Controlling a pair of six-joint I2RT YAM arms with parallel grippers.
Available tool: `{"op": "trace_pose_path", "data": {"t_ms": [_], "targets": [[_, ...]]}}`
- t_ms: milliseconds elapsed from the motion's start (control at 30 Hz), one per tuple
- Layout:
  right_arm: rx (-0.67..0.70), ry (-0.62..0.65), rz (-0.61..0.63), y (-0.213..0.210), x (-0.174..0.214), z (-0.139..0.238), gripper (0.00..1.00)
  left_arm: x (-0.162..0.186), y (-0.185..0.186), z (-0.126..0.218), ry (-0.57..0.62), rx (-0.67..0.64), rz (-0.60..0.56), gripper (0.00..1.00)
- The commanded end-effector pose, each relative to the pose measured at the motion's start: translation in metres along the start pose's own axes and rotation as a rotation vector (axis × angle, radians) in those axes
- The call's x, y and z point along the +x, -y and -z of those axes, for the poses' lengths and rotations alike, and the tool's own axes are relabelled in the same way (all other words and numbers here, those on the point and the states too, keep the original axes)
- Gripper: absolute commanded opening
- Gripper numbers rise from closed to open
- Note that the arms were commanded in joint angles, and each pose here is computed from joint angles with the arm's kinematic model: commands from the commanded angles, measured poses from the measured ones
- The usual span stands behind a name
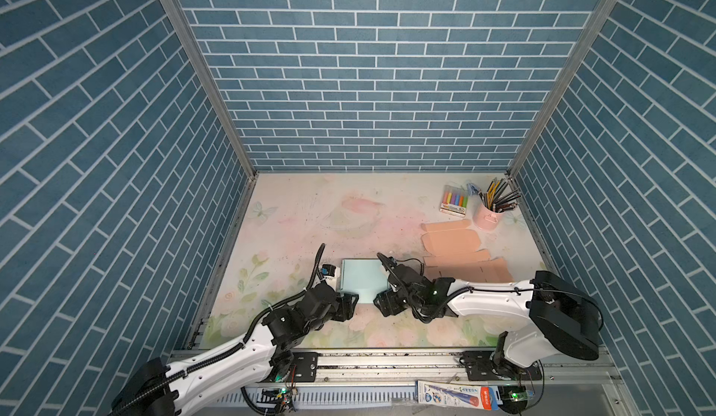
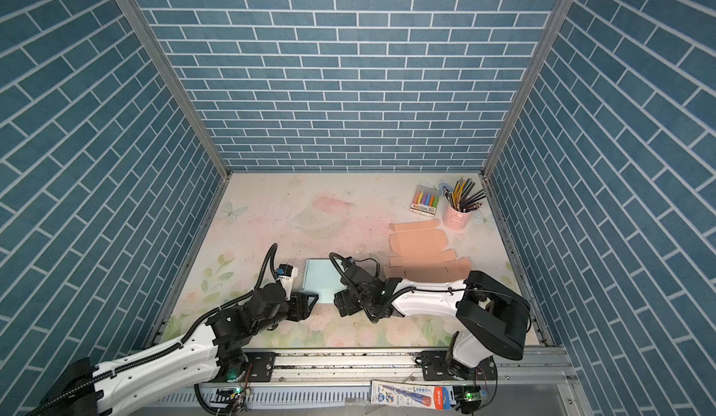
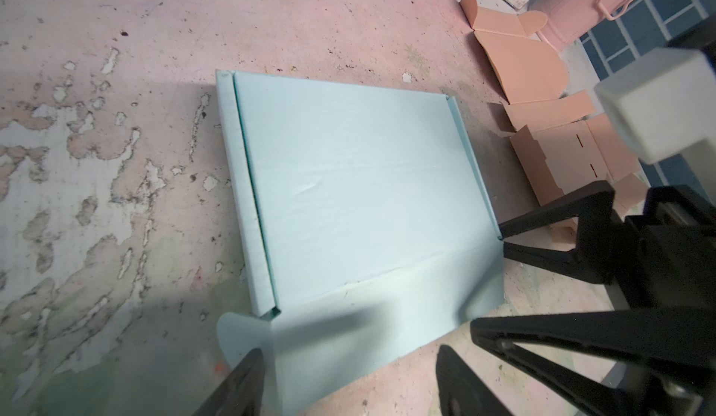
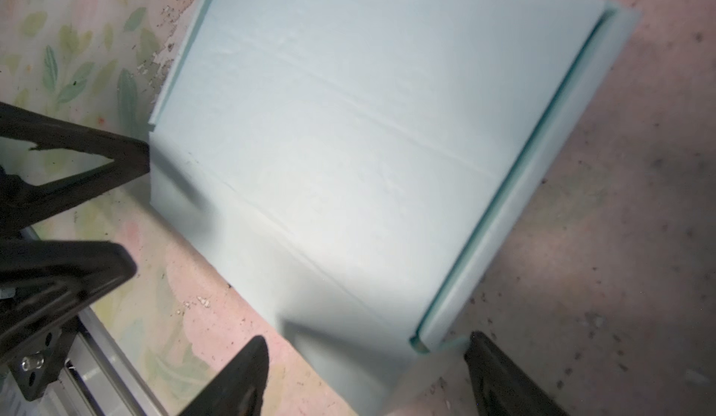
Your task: Fold the paper box
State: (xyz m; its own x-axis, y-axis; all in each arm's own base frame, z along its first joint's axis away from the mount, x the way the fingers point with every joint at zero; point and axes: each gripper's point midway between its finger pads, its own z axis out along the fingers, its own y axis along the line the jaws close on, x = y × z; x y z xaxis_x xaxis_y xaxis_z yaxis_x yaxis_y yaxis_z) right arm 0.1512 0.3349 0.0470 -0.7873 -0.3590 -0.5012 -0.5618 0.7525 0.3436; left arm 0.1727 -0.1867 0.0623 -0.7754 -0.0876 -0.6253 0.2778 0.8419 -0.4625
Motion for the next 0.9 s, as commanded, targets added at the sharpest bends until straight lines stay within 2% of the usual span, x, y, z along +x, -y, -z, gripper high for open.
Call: {"op": "trace_pose_path", "data": {"t_ms": [0,867], "targets": [[0.017,0.013,-0.025,0.002,0.0,0.006,0.82,0.006,-0.006,-0.001,-0.008,-0.02,0.007,0.71],[-0.039,-0.007,0.025,-0.029,-0.003,-0.002,0.82,0.008,0.004,0.001,-0.018,0.038,0.026,0.69]]}}
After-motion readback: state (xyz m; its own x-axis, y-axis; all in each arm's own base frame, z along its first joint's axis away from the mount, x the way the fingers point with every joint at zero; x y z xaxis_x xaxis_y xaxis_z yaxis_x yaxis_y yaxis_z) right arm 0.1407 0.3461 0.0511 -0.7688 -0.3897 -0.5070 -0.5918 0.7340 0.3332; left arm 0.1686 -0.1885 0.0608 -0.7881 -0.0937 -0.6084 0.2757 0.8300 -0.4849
